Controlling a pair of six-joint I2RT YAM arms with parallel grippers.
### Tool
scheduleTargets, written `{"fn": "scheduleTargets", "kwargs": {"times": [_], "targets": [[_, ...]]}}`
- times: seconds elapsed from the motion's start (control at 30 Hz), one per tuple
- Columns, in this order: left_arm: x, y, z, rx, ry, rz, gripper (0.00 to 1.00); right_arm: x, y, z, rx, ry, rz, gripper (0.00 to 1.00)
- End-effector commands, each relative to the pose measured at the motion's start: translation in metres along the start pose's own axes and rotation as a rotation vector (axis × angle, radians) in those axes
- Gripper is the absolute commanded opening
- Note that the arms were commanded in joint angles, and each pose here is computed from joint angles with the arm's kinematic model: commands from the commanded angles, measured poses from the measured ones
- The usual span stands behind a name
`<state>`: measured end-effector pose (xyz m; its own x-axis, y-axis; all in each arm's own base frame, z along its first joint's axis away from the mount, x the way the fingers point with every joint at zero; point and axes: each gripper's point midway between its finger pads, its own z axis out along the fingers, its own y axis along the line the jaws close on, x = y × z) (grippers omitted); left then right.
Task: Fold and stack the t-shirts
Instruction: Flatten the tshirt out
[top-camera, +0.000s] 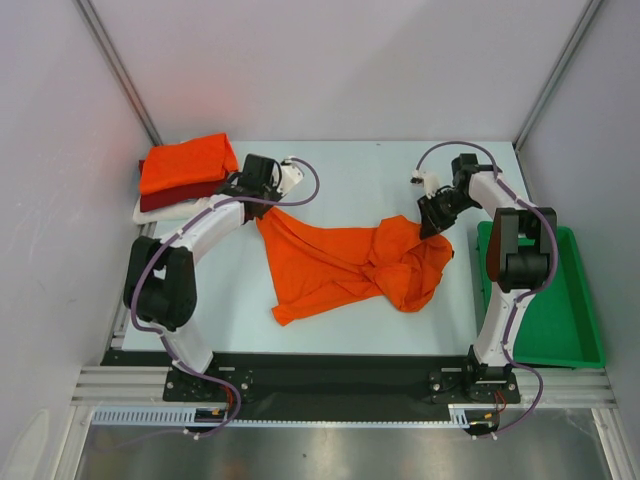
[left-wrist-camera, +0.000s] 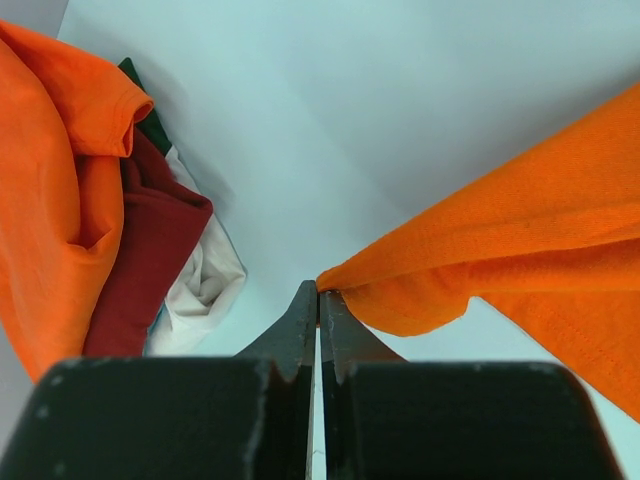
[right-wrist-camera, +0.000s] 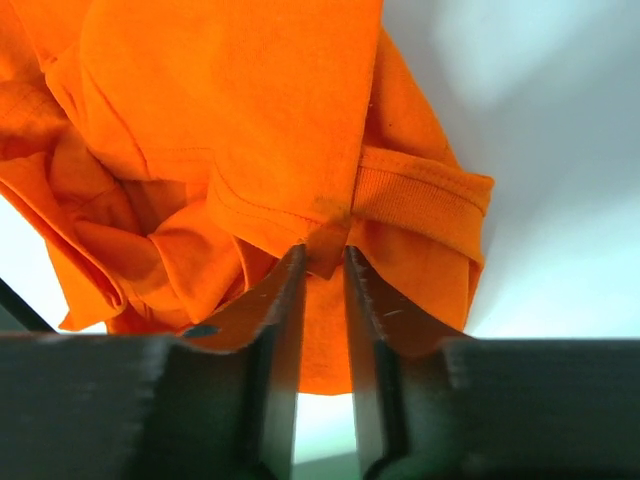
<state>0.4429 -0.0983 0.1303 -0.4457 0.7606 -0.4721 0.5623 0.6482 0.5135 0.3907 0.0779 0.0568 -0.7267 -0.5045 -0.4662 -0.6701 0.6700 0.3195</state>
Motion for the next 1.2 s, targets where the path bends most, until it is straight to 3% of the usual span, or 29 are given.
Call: {"fn": "scheduleTargets", "kwargs": {"times": [0.0,0.17,0.5,1.17], "targets": [[-0.014,0.009,-0.001,-0.031,-0.033,0.012,0.00,-0.011,0.004,0.000,-0.016,-0.019,-0.016,0.24],[-0.016,0.011,0.000,-0.037,-0.035,0.016,0.00,-0.013,0.008,0.001,-0.026,-0.020,-0.022,0.15],[-0.016,0.010,0.001,-0.036,-0.032,0.019,0.01,-0.008,0.010,0.004,-0.034,-0.004,-0.019,0.25],[-0.023,0.010,0.003,-0.041,-0.039,0.028,0.00,0.003,-0.006,0.004,0.007,0.018,-0.001,0.23]]}}
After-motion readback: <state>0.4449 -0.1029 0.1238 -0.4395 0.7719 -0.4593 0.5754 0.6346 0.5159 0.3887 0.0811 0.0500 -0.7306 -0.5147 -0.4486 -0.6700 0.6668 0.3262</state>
